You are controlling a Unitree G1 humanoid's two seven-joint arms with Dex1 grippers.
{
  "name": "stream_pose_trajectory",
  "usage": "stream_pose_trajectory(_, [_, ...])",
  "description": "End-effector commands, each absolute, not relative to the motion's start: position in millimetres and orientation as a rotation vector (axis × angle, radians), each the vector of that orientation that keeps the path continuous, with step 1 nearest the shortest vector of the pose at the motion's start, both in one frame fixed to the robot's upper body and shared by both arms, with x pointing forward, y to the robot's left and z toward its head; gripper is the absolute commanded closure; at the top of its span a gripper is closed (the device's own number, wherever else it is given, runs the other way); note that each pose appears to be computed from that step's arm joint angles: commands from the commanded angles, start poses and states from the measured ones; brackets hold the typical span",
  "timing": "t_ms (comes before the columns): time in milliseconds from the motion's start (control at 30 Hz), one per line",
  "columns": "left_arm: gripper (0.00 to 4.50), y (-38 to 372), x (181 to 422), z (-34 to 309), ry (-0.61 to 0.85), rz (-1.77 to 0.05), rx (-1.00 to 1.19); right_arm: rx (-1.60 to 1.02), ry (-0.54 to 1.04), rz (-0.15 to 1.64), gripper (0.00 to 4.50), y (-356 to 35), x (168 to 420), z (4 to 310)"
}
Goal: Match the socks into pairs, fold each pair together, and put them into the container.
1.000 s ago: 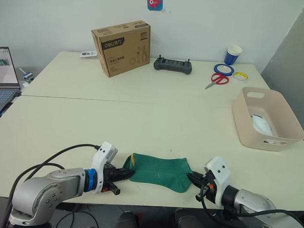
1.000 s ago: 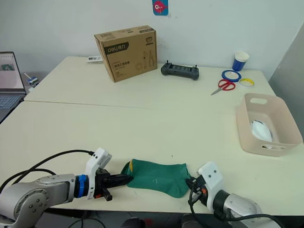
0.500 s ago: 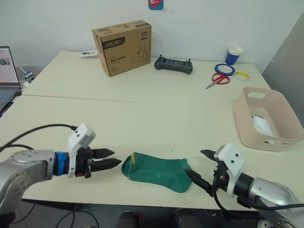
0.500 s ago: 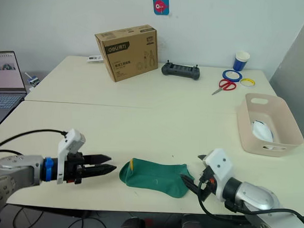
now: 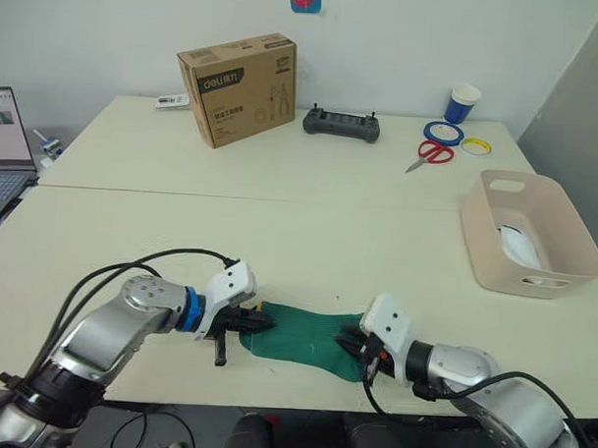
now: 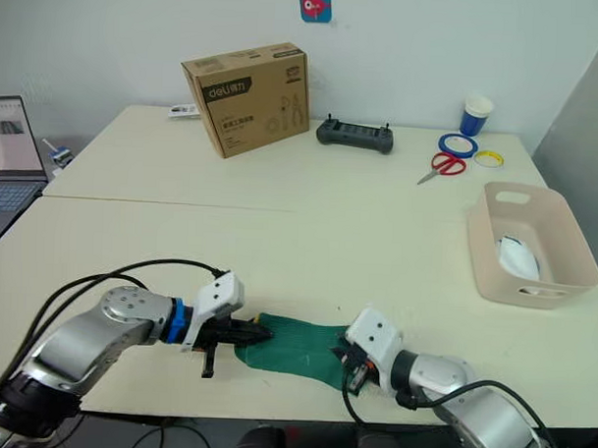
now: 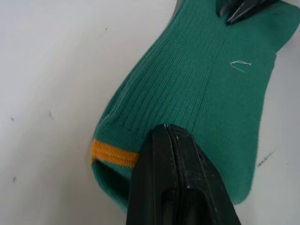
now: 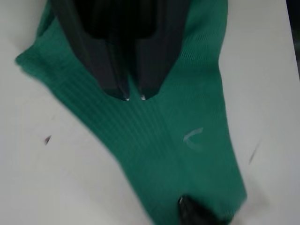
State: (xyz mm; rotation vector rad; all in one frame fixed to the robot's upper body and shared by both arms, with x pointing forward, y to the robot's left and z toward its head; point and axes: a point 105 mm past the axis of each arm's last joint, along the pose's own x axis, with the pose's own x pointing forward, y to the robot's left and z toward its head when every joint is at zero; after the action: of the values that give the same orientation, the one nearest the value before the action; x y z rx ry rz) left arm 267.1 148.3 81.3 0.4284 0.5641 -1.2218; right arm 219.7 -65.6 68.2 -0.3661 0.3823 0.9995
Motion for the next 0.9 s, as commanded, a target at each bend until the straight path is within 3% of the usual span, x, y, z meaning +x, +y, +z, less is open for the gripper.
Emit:
stream_pose_trajectory(33, [4.50, 168.4, 267.8, 60.5, 0.670, -1.148, 0.455, -0.410, 0.379, 1.000, 4.47, -74.2, 212.8, 65.3])
stream_pose_trajectory(200, [4.50, 171.2, 261.7, 57.8, 0.668, -1.161, 0.445, -0.479, 0.418, 0.970, 4.47, -98.0, 204.0, 54.7])
stream_pose_trajectory(433, [4.50, 149.6, 255.9, 112.9, 0.479, -1.296, 0.354, -0.315, 0.185, 0.980, 4.47, -82.2, 210.9, 112.4])
stream_pose_trajectory(533, [4.50, 142.1, 263.6, 123.9, 0.437, -1.297, 0.367, -0.323, 0.169, 0.952, 4.47, -77.3, 224.7, 111.2])
stream_pose_trajectory(767, [4.50, 146.7, 276.8, 74.1, 0.513, -1.251, 0.458, -0.414, 0.227, 0.948, 4.47, -57.3, 243.4, 81.2])
stream_pose_trajectory(900, [4.50, 155.5, 279.1, 56.8, 0.556, -1.226, 0.478, -0.454, 0.291, 0.889, 4.47, -72.3, 245.9, 67.8])
